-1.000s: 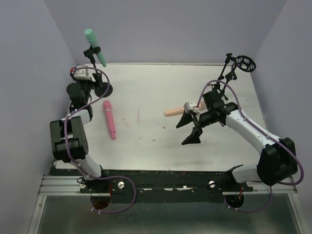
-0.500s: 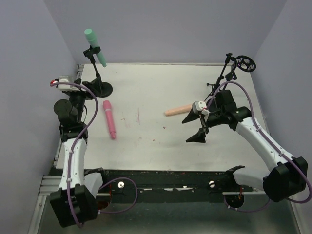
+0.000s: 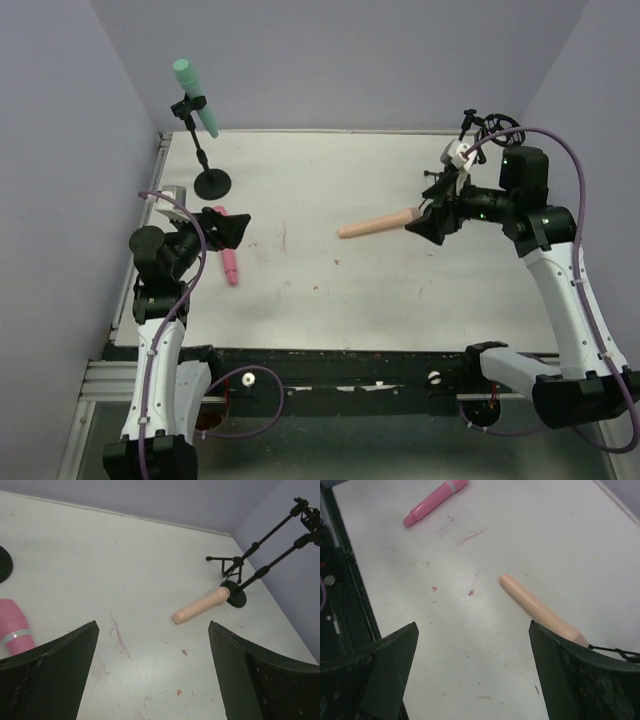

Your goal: Attach the microphones to the stand

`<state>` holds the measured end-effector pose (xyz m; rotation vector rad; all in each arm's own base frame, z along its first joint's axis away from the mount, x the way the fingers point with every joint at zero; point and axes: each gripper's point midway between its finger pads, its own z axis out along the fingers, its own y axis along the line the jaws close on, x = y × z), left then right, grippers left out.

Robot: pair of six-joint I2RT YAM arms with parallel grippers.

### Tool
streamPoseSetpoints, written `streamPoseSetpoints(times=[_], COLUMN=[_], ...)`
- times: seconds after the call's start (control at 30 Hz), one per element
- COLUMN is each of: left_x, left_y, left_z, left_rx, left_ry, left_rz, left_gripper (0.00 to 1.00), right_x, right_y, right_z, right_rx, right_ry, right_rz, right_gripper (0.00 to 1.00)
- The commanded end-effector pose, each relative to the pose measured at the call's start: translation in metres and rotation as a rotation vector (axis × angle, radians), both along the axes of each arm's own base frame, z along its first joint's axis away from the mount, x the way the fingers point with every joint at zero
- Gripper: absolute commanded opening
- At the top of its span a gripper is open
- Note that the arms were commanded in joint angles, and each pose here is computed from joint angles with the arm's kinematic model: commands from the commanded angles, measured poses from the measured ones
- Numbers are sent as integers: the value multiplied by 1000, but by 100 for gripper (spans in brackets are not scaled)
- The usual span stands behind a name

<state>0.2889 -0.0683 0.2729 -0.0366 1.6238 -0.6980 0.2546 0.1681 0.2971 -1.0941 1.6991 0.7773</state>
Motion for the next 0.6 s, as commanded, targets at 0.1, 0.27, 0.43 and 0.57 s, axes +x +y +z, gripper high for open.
streamPoseSetpoints(times=[0.1, 0.27, 0.43, 0.57], left_x=[-29, -37, -41, -44], left_y=[-46, -48, -48, -49], left_z=[2, 9, 12, 15], left_rx=[-33, -10, -10, -12], left_ry=[46, 9, -6, -13], left_rz=[-234, -236, -237, -240], left_gripper=[98, 99, 98, 99], right_x=[61, 90, 107, 110], right_y=[-73, -135, -168, -166], right_z=[70, 82, 66, 49], right_rx=[175, 317, 248, 162], right_ry=[54, 88, 37, 7], right_rz=[-577, -871, -1007, -931], right_gripper=[100, 100, 100, 100])
